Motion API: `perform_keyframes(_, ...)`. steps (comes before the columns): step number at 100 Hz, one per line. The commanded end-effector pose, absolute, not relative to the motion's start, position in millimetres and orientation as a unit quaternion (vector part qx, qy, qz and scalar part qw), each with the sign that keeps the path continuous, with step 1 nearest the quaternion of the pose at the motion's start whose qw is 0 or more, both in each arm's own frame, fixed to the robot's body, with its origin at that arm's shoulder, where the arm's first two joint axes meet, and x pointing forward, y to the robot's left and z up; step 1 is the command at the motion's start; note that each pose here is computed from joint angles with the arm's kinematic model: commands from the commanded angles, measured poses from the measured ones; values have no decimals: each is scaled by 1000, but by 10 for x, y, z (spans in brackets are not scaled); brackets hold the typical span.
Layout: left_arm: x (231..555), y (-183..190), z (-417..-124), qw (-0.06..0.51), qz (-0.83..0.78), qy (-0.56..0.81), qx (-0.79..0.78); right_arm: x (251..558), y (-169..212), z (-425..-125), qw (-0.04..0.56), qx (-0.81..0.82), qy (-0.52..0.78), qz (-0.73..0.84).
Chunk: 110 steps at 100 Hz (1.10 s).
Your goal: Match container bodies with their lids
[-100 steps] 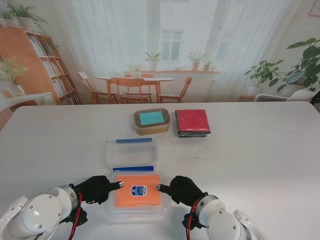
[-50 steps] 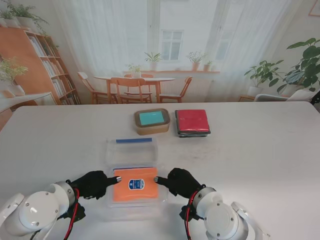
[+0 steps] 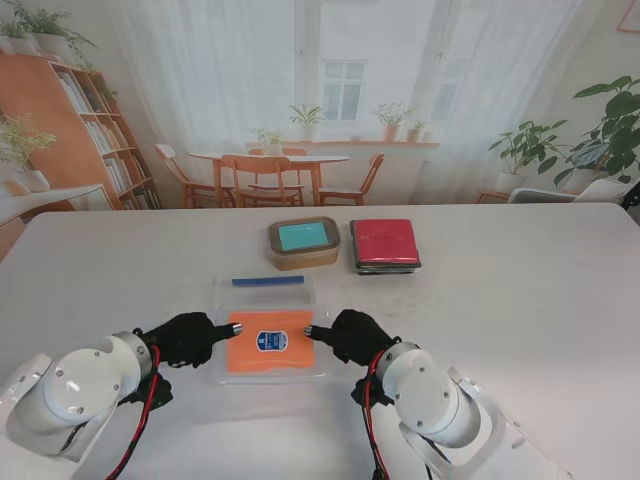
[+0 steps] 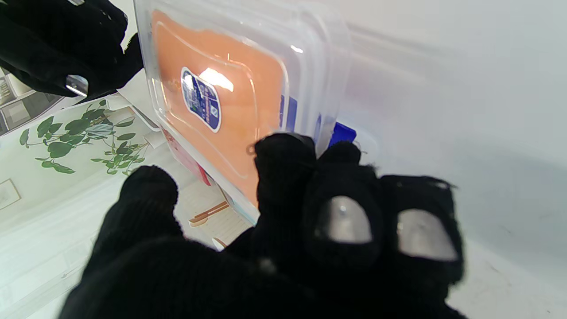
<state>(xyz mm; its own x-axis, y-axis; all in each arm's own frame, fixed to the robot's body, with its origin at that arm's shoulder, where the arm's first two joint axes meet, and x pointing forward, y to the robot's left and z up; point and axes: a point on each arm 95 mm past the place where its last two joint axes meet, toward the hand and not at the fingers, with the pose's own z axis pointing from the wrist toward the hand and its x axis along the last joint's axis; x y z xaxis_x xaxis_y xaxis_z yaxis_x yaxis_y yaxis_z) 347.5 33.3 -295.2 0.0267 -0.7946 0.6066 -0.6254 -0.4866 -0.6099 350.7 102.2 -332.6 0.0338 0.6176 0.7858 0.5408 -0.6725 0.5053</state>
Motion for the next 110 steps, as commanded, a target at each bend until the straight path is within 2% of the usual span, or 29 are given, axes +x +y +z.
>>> perform_keyframes(1,3440,76,-2910,46,-502,508,-698,3489,1368,-3075,-19,696,402,595)
perform_keyframes(73,3996,125,-2857,61,-483,509,-710,4130,1547,-2978,-24,704,410,580)
perform_keyframes(110,4213,159,-2810,72,-470,519,-710,4317,1639,-2938,-34,711,412,569)
